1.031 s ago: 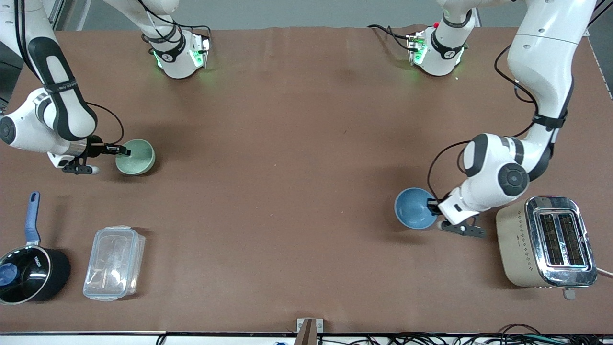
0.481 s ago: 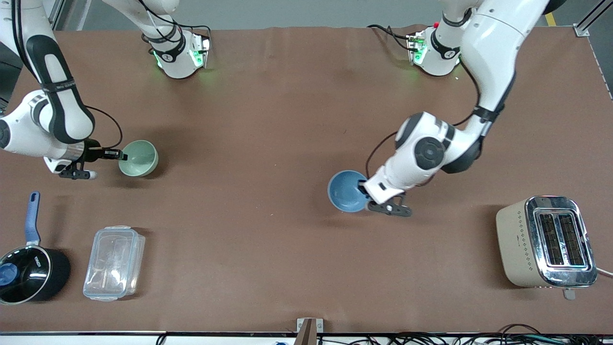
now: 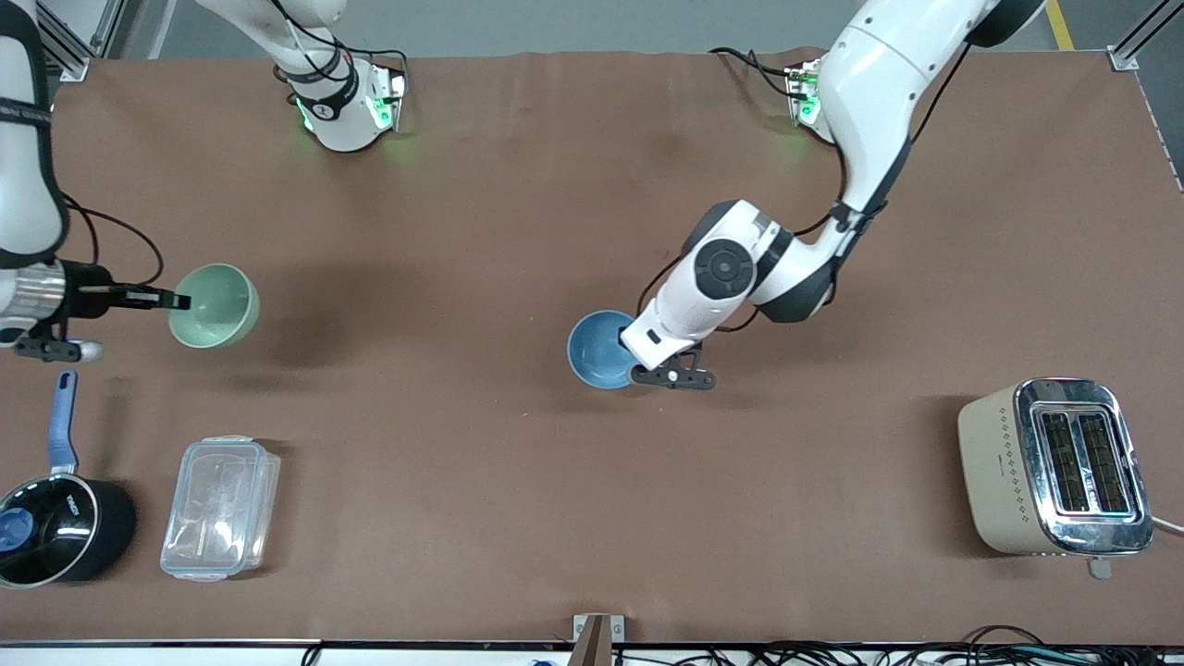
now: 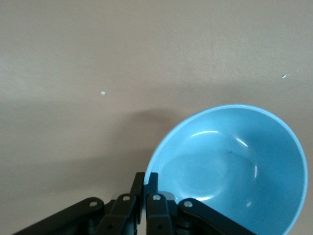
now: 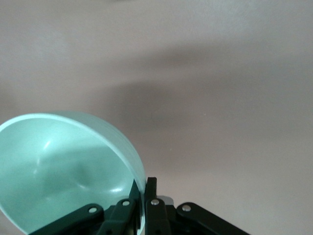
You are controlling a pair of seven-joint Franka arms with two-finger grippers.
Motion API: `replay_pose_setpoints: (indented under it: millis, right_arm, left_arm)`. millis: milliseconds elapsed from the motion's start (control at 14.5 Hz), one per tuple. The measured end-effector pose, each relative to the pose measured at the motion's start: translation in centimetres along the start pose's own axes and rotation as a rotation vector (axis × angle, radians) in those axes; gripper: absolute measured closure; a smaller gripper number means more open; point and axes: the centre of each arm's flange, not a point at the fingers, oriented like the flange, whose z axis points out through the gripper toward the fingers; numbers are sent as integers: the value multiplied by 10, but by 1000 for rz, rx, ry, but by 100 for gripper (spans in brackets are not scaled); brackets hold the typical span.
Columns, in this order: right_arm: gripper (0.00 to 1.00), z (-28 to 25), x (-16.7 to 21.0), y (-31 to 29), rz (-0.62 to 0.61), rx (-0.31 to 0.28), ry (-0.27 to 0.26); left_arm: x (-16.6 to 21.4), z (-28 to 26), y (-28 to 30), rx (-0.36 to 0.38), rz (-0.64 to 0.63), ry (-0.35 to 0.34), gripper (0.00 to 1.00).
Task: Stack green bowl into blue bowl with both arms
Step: 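Slide the blue bowl with the left gripper while the right gripper lifts green, then carry the green bowl over the blue bowl while the left gripper withdraws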
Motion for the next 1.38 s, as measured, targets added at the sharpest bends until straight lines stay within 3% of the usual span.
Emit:
replay_pose_setpoints:
  millis: [344, 688, 756, 894, 1031, 1375]
  right_arm:
    - [95, -85, -3, -90, 39, -112, 71]
    - [95, -69, -6, -187, 70, -157, 80]
    - [95, -64, -6, -201, 52, -144, 76]
    - [95, -55, -7, -228, 16, -107, 73]
    - [95, -45, -10, -257, -17, -95, 72]
    - [95, 7, -34, -362, 6, -125, 87]
  left_arm:
    - [-20, 43, 38, 33, -43, 27, 94]
    - [-23, 54, 41, 29, -82, 29, 91]
    - [-22, 54, 40, 30, -94, 30, 86]
    - [-12, 49, 33, 32, -112, 47, 67]
    - [15, 21, 17, 34, -141, 110, 46]
    - [76, -136, -71, 114, -179, 226, 1]
